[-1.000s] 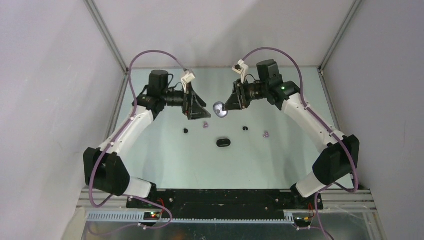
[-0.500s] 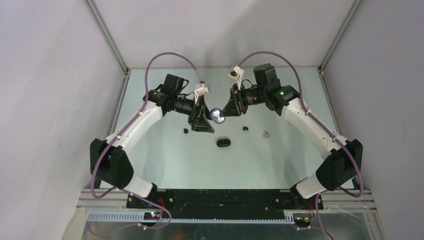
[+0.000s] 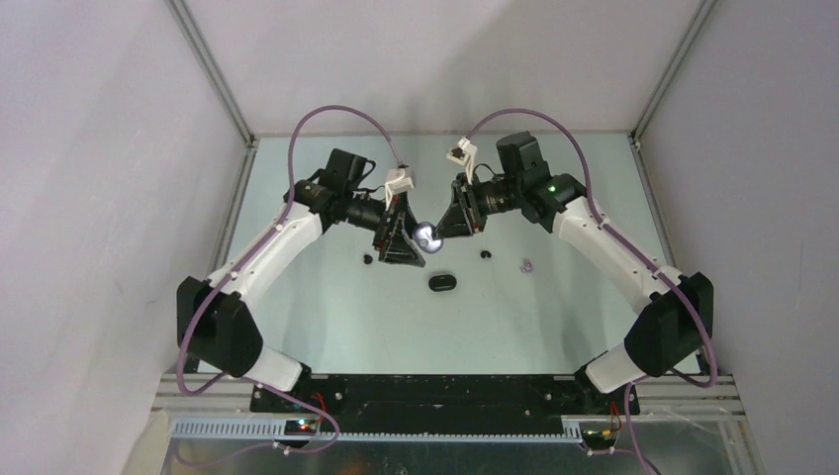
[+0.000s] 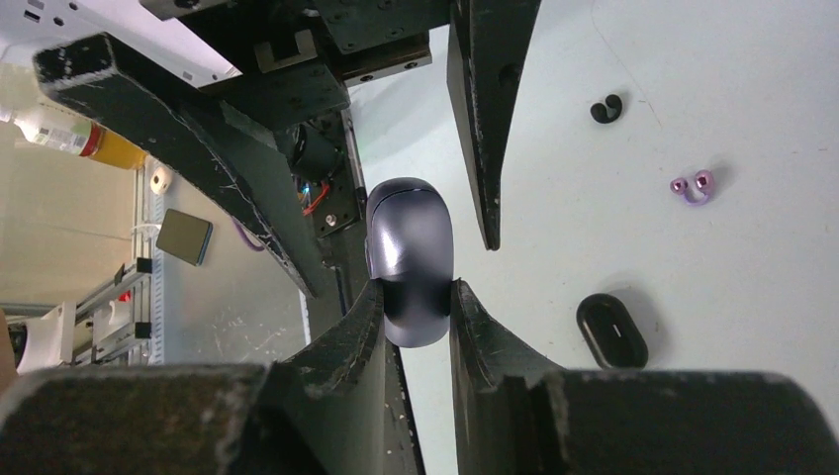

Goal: Insert the wireless bluetooth earbuds into the charging case
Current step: Pass from the right arm to the left

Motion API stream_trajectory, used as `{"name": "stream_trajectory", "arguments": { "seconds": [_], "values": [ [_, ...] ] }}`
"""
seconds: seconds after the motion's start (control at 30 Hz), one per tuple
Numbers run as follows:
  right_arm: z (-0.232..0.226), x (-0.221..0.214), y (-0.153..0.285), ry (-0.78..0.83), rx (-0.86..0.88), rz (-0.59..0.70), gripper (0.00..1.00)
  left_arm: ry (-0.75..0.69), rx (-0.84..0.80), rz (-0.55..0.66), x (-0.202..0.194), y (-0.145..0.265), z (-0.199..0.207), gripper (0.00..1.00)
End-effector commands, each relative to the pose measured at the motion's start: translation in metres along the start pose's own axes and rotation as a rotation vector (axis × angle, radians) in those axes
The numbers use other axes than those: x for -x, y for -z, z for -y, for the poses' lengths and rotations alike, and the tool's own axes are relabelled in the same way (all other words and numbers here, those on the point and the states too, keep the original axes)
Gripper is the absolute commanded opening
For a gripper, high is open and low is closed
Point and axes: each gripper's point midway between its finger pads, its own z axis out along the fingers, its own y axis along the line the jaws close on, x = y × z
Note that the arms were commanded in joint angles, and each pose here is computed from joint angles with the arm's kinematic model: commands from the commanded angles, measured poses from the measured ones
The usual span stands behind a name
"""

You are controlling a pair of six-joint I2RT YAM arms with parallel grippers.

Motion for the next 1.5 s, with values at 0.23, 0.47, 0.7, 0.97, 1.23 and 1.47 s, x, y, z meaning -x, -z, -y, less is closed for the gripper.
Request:
{"name": "stream_trajectory", "arguments": {
  "seconds": [0.23, 0.47, 0.7, 0.97, 1.23, 1.47],
  "values": [
    [-0.004, 0.014, -0.008, 0.06, -0.015, 0.06, 0.16, -0.024, 0.008, 0.129, 0.033, 0.001, 0.01, 0.73],
    [-0.001, 0.02, -0.006, 0.084, -0.055, 0.087, 0.16, -0.009, -0.003, 0.125, 0.031, 0.0, 0.009, 0.68],
    [-0.001, 0.023, -0.003, 0.103, -0.064, 0.099, 0.16, -0.006, 0.003, 0.111, 0.027, -0.002, 0.005, 0.7],
    [-0.005, 0.026, 0.006, 0.079, -0.023, 0.112, 0.17, -0.01, -0.014, 0.082, 0.02, -0.002, 0.006, 0.79],
    [0.001, 0.022, 0.001, 0.078, -0.032, 0.108, 0.17, -0.006, -0.012, 0.091, 0.025, -0.002, 0.005, 0.67],
    [0.002, 0.023, -0.001, 0.084, -0.045, 0.11, 0.17, -0.006, -0.015, 0.09, 0.026, -0.004, 0.006, 0.52]
  ]
}}
